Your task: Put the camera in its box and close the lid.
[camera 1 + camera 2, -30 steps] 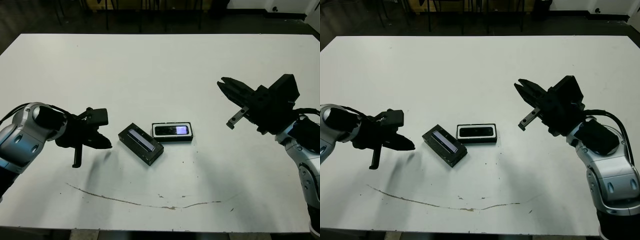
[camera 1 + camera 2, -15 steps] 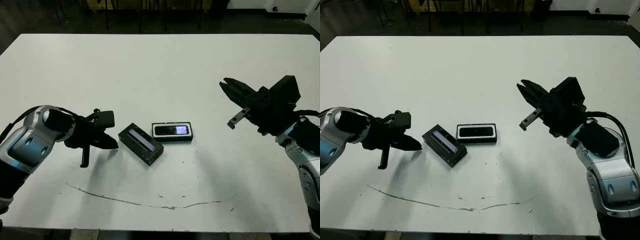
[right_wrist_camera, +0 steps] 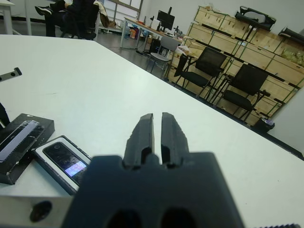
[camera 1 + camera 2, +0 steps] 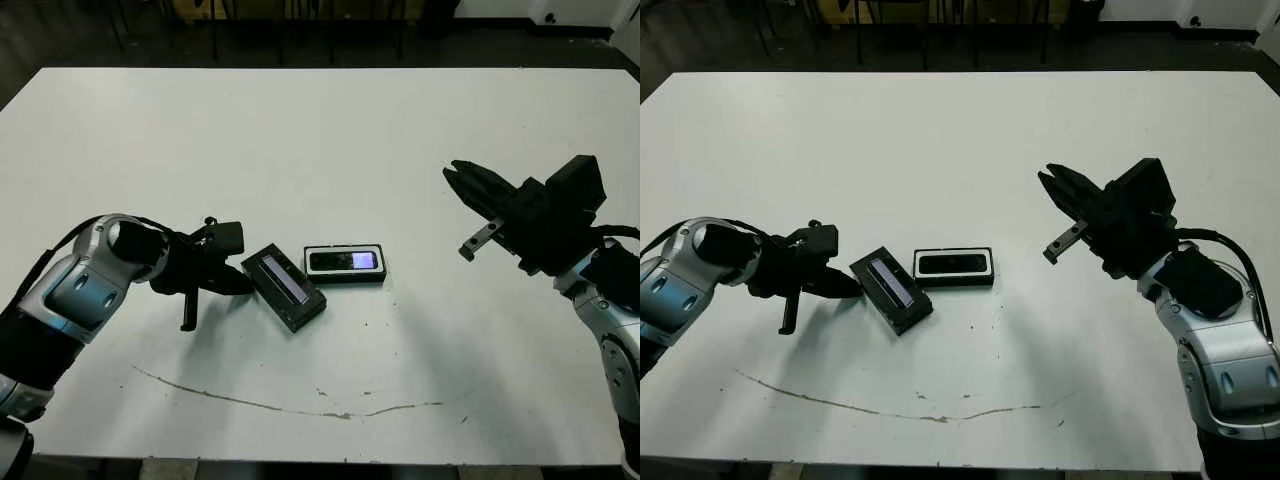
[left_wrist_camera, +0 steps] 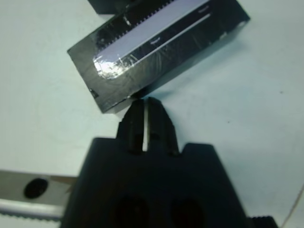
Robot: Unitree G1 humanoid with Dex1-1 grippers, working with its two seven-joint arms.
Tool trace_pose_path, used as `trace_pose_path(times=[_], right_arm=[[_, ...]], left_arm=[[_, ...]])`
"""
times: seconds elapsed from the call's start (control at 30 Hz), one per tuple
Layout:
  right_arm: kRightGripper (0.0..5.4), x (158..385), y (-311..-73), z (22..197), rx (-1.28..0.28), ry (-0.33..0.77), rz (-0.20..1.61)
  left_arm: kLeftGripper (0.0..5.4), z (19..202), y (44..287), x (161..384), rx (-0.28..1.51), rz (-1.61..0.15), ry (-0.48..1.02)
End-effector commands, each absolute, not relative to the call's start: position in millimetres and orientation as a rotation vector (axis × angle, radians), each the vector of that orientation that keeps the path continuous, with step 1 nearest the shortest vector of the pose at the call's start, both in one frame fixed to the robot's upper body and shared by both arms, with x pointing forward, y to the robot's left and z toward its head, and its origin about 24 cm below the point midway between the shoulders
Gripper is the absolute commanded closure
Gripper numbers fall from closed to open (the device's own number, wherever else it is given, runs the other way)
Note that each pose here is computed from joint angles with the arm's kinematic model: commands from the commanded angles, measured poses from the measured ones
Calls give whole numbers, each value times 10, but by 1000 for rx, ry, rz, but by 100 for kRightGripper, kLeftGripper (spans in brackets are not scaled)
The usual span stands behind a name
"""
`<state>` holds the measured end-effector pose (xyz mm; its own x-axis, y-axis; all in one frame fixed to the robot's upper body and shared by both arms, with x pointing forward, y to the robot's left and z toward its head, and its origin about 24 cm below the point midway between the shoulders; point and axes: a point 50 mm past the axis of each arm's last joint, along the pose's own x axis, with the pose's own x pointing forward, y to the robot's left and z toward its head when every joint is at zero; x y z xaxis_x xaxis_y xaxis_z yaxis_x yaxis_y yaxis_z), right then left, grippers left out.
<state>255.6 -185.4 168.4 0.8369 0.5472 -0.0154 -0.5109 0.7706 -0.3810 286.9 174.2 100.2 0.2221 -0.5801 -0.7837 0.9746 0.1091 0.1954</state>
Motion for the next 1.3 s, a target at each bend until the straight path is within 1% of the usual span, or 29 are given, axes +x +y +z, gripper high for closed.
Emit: trace_pose_path(times=[0.03, 0.2, 0.53, 0.63, 0.8, 1.07, 1.3], right_arm=[[539, 2543, -1881, 1625, -378, -66, 574], [539, 2537, -1899, 1622, -368, -57, 574], [539, 2521, -1930, 1625, -366, -58, 582], [539, 2513, -1933, 1629, -369, -53, 580], [539, 2501, -1942, 1628, -386, -55, 582], [539, 2486, -1933, 1630, -396, -44, 580], [539, 2474, -1932, 1628, -397, -41, 580]], left_arm=[[540, 880, 1744, 2852, 792, -1250, 677], [540, 870, 1715, 2915, 818, -1241, 706], [540, 873, 1623, 3158, 887, -1262, 724], [540, 870, 1616, 3210, 914, -1252, 765], [540, 887, 1647, 3273, 980, -1247, 784], [540, 943, 1697, 3357, 1010, -1238, 782], [540, 913, 1677, 3383, 1022, -1241, 795]])
